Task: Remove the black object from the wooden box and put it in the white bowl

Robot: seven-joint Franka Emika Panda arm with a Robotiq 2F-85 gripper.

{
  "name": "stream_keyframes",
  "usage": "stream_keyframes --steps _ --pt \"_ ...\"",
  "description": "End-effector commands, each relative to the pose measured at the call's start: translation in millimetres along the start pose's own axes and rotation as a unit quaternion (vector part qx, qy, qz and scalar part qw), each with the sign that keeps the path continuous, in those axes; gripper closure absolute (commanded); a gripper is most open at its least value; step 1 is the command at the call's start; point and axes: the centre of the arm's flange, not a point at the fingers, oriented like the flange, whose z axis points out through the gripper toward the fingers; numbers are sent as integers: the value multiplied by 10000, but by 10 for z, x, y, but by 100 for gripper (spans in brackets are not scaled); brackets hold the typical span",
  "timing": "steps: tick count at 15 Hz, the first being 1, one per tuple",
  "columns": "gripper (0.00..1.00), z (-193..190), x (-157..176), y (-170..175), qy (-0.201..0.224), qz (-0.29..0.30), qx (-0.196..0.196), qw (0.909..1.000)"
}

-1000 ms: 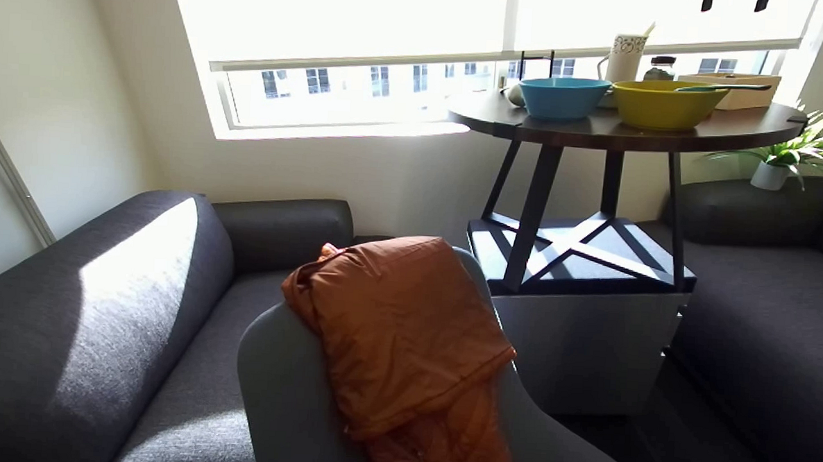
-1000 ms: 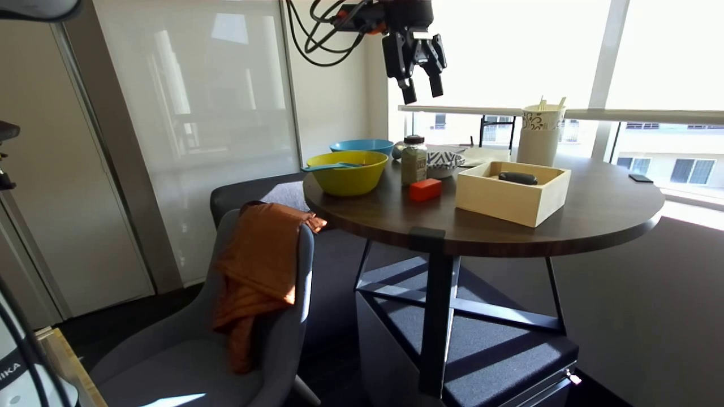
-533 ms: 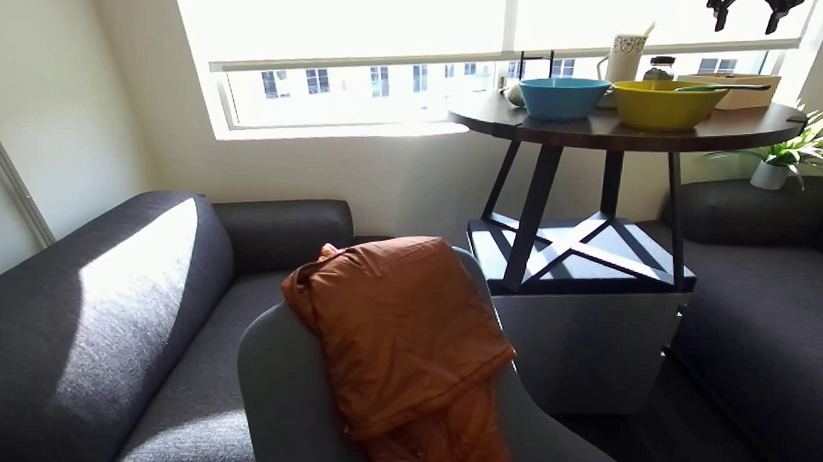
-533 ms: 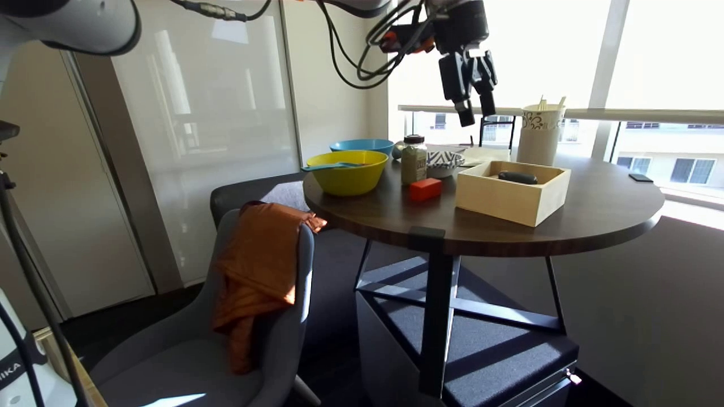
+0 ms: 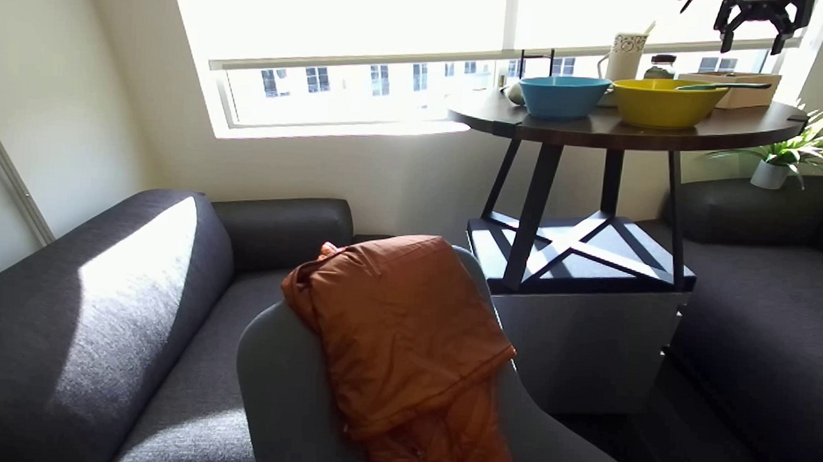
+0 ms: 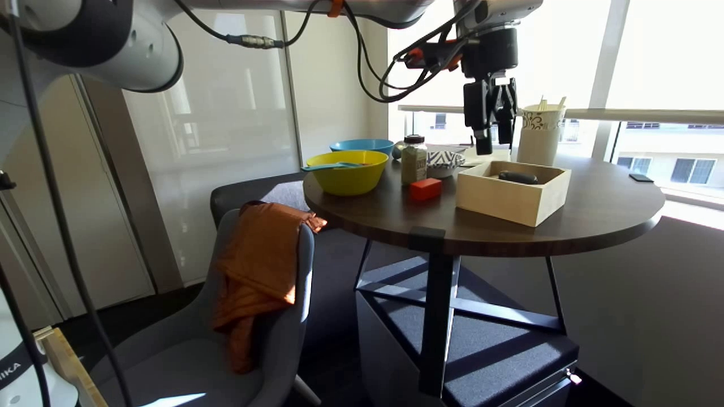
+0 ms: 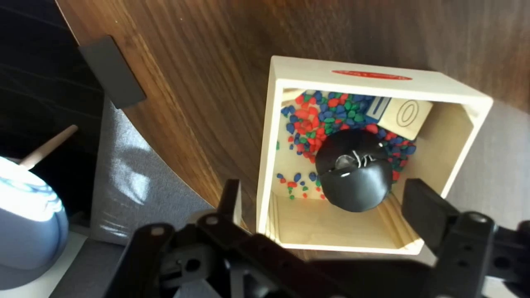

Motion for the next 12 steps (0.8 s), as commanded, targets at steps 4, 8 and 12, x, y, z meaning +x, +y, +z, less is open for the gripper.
stream_keyframes --steps 4,8,12 --pt "0 100 253 61 -181 -1204 216 9923" --pt "0 153 309 73 -838 -1820 619 9778" --pt "0 176 212 -36 -776 -1689 777 9795"
